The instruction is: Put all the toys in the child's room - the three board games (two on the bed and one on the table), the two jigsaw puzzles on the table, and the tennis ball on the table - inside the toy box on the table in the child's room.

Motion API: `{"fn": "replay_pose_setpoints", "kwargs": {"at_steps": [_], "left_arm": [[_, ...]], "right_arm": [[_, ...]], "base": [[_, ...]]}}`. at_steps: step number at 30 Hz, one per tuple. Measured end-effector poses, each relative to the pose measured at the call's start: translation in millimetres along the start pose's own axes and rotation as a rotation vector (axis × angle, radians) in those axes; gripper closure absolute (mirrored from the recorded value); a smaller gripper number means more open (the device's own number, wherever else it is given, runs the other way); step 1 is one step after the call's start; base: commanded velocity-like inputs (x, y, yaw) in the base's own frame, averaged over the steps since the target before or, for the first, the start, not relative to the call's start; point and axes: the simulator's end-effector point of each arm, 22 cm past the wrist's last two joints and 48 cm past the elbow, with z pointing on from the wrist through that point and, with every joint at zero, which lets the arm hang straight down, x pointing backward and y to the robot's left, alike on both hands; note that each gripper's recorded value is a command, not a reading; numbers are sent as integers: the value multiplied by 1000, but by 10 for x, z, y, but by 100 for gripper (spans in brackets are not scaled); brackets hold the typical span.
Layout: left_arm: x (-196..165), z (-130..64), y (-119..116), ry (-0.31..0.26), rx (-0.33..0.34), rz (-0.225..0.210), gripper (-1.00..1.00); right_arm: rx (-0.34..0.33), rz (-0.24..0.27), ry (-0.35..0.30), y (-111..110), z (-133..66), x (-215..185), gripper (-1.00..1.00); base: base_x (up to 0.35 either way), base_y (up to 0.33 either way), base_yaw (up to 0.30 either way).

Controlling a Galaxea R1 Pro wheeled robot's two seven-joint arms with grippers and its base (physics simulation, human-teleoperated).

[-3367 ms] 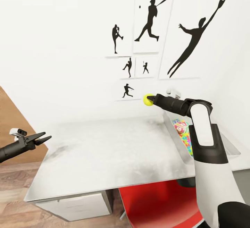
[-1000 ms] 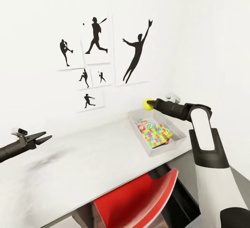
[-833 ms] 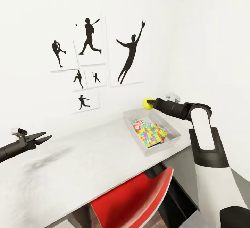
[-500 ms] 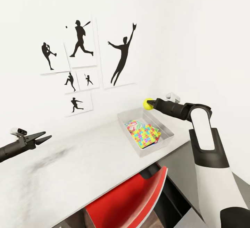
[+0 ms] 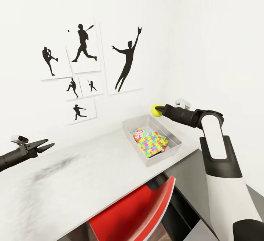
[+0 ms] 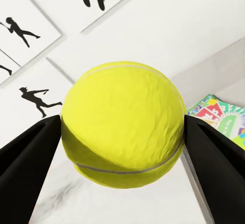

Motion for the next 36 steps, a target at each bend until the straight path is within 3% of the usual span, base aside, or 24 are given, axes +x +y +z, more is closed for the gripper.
{"fn": "replay_pose_setpoints", "kwargs": {"at_steps": [20,27,31,36], "left_arm": [[-51,-11,-111,-7,11,17,-100],[-78,-16,-170,-10,17,27,-100],[-93,-20,-204,-12,20,32,-100],[-111,-25,-248,-15,24,39,-100]], "right_arm": [[25,-10,-3,-43,-68,-21,100],[97,12,58,-386,-56,278,100],[185,9,89,-659,-20,392,100],[221,4,101,-748,-21,430,100]], "base": [[0,0,0],[0,0,0],[0,0,0],[0,0,0]]}}
